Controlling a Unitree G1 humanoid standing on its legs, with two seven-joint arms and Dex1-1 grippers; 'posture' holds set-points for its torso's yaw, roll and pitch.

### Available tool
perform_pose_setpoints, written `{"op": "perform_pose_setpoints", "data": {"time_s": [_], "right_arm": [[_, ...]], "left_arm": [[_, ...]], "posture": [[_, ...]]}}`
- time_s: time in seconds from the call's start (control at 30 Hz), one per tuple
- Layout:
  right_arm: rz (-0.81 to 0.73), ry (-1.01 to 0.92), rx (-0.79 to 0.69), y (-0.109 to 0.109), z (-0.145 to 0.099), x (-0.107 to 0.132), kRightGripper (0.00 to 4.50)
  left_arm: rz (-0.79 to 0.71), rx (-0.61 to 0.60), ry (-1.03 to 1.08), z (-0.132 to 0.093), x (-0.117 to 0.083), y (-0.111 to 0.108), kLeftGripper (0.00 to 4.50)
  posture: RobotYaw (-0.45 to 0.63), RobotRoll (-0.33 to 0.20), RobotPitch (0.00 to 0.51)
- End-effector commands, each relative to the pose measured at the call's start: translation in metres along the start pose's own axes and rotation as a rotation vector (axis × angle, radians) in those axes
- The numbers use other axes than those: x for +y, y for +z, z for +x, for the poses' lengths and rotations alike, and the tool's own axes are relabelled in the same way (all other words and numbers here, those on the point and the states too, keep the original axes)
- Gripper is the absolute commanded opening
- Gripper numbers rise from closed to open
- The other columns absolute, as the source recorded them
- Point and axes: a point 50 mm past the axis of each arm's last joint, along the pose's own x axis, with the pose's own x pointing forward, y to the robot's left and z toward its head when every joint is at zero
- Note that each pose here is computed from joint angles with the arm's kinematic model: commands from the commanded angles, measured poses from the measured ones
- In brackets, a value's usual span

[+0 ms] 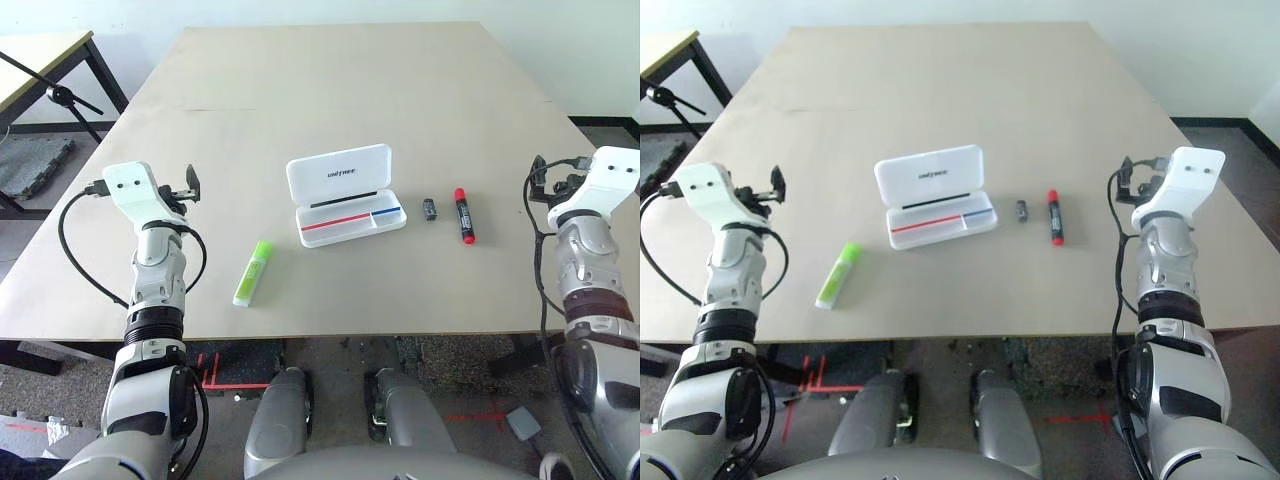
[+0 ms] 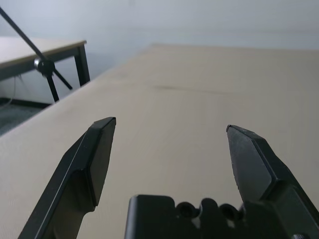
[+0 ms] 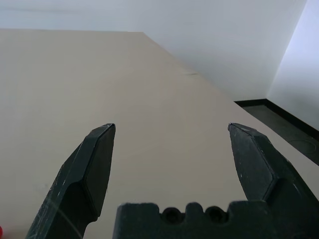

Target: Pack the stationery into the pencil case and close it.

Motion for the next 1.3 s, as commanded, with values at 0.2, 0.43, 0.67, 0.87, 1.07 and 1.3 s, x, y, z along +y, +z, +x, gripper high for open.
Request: {"op": "perform_pose_setpoints", "data": {"time_s": [0.2, 0.43, 0.67, 0.87, 1.07, 1.3], "right_arm": [[0.024, 0.047, -0.003, -0.003, -0.001, 0.015, 4.5], [0.082, 0.47, -0.065, 0.01, -0.01, 0.028, 4.5], [0.027, 0.875, -0.009, 0.023, -0.027, 0.026, 4.5], [-0.017, 1.142, 0.032, 0.04, -0.041, 0.021, 4.5], [-0.041, 1.253, 0.067, 0.052, -0.049, 0.01, 4.5], [-0.082, 1.364, 0.14, 0.054, -0.063, 0.002, 4.5]], "left_arm": [[0.061, -0.031, -0.079, 0.0, 0.008, 0.012, 4.49], [0.023, 0.049, -0.612, -0.001, -0.011, 0.037, 4.49], [0.155, 0.215, -1.093, -0.019, -0.048, 0.056, 4.49], [0.235, 0.321, -1.427, -0.037, -0.092, 0.065, 4.49], [0.285, 0.417, -1.516, -0.045, -0.128, 0.053, 4.49], [0.302, 0.489, -1.527, -0.047, -0.153, 0.042, 4.49]], "posture": [[0.19, 0.0, 0.098], [0.24, 0.0, 0.058], [0.23, 0.0, 0.061], [0.18, 0.0, 0.089], [0.15, 0.0, 0.107], [0.13, 0.0, 0.12]]}}
